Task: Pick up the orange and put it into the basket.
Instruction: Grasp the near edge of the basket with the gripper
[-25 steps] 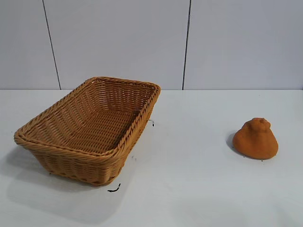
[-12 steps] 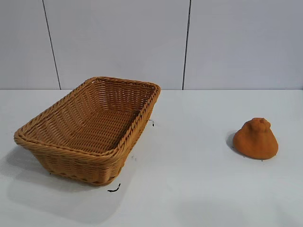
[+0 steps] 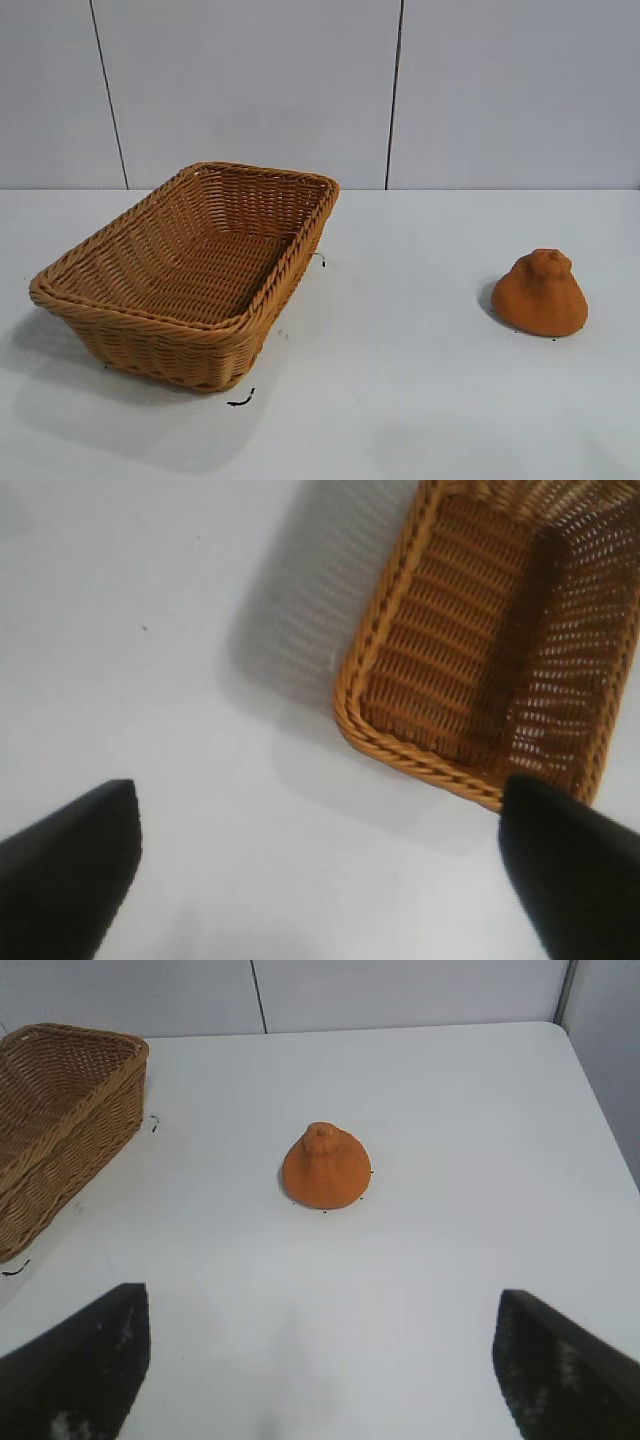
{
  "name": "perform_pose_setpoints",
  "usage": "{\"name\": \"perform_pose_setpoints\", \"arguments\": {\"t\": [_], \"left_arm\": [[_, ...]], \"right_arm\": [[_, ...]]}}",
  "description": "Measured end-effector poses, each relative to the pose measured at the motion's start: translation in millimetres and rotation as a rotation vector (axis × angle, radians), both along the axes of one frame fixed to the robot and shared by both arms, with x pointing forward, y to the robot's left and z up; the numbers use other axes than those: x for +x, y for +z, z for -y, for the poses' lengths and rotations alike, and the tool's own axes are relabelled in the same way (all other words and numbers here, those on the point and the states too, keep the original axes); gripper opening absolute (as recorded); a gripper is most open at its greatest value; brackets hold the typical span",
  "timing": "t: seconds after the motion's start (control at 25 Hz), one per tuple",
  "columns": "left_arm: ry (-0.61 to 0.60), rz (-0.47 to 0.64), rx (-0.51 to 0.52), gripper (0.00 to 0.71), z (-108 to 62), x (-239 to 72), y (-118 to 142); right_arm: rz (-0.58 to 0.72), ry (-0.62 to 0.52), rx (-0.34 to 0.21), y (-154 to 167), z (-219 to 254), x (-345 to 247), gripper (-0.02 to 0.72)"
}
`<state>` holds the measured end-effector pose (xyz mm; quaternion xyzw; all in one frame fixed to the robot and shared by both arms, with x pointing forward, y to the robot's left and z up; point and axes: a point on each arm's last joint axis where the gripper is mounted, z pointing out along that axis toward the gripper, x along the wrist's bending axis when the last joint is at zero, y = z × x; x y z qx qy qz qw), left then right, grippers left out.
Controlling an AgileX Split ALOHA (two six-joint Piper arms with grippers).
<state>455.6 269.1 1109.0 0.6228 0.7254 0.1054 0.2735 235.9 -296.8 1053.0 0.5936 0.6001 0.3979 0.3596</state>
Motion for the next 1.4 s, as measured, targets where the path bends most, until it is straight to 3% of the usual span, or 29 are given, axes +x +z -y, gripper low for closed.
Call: {"name": "perform_pose_setpoints", "arguments": {"t": [0.24, 0.6, 1.08, 1.4], "left_arm": [[0.078, -0.054, -0.105, 0.697, 32.6, -7, -1], [0.323, -0.168, -0.247, 0.697, 60.1, 1, -16], [0.66, -0.41, -0.281, 0.697, 79.2, 47, -86], [0.79, -0.451, -0.348, 0.697, 86.5, 60, -107]], "right_arm": [[0.0, 0.0, 0.0, 0, 0, 0, 0.638], [0.0, 0.0, 0.0, 0, 0, 0, 0.638], [0.002, 0.0, 0.0, 0, 0, 0, 0.638], [0.002, 0.0, 0.0, 0, 0, 0, 0.638]]}}
